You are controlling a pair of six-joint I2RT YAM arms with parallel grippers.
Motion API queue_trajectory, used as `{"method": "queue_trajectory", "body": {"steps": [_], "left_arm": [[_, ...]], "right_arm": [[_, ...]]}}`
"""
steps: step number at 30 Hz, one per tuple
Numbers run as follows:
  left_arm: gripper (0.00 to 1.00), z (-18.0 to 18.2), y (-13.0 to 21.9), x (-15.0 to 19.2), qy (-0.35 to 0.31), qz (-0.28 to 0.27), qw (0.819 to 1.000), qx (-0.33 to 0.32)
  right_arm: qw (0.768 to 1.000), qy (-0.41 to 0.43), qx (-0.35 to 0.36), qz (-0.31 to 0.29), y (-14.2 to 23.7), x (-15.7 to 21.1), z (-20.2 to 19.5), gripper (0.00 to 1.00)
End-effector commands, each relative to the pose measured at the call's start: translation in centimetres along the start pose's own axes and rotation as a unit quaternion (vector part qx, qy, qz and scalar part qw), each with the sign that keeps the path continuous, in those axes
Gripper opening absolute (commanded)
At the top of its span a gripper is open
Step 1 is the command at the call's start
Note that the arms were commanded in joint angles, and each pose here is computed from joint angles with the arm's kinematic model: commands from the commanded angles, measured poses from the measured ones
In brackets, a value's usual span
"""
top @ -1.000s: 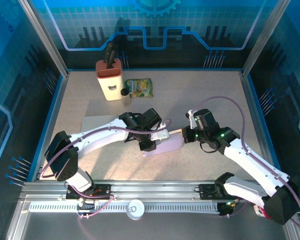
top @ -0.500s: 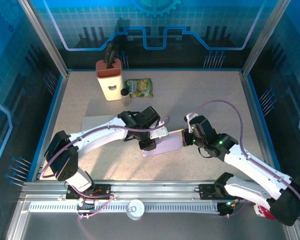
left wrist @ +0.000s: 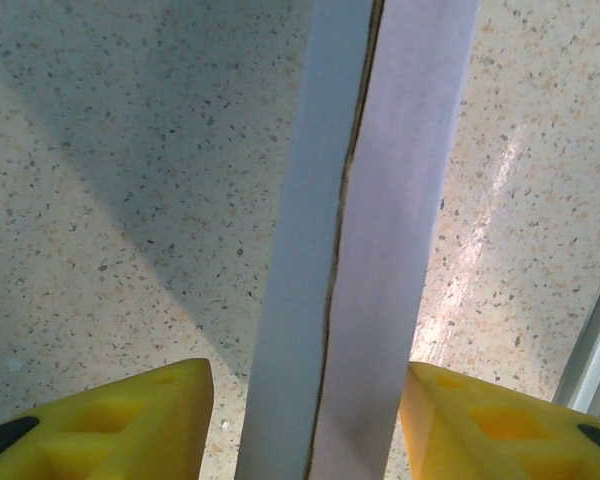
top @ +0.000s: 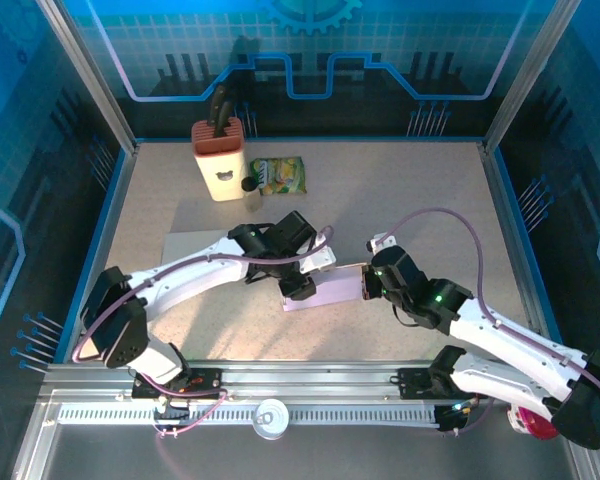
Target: Fold the paper box
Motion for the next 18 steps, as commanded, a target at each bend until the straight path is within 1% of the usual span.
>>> {"method": "queue_trajectory", "body": {"steps": [1, 6, 8, 10, 12, 14, 16, 18], "left_arm": [[0.54, 0.5, 1.6, -0.4, 0.02, -0.031, 0.999, -0.028], [0.59, 1.5, 4.6, -0.8, 0.066, -0.085, 0.99, -0.09], [0.6, 2.0, 6.1, -0.3, 0.105, -0.102, 0.982, -0.118], [0.59, 1.8, 7.4, 0.4, 0.141, -0.113, 0.975, -0.129], [0.57, 1.4, 8.3, 1.5, 0.174, -0.116, 0.969, -0.13], [0.55, 1.2, 9.1, 3.2, 0.213, -0.105, 0.96, -0.145], [0.55, 1.1, 9.5, 4.7, 0.248, -0.097, 0.951, -0.157], [0.53, 0.8, 9.6, 5.4, 0.277, -0.093, 0.945, -0.148]], "right_arm": [[1.0, -0.003, 0.02, 0.003, 0.1, 0.6, -0.5, 0.0], [1.0, -0.005, 0.023, 0.003, 0.1, 0.5, 0.0, 0.0], [1.0, -0.003, 0.025, 0.005, 0.1, 0.5, 0.2, 0.0], [1.0, -0.005, 0.026, 0.005, 0.2, 0.4, 0.3, 0.0], [1.0, -0.007, 0.027, 0.003, 0.3, 0.2, 0.4, 0.0], [1.0, -0.007, 0.027, 0.004, 0.4, 0.1, 0.5, 0.0], [1.0, -0.007, 0.025, 0.005, 0.4, 0.1, 0.6, 0.0], [1.0, -0.007, 0.023, 0.005, 0.6, 0.0, 0.7, 0.0]]}}
Point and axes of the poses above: each hand's point on the last joint's axis, 136 mm out from that joint toward the fingers, its own y axis back along the fingers, its own z axis along the line the jaws close on, x = y × z, the point moved 3 cm from there along y, back along the fingers, and after that the axes turned 8 degrees about -y, right-handed, at the moved point
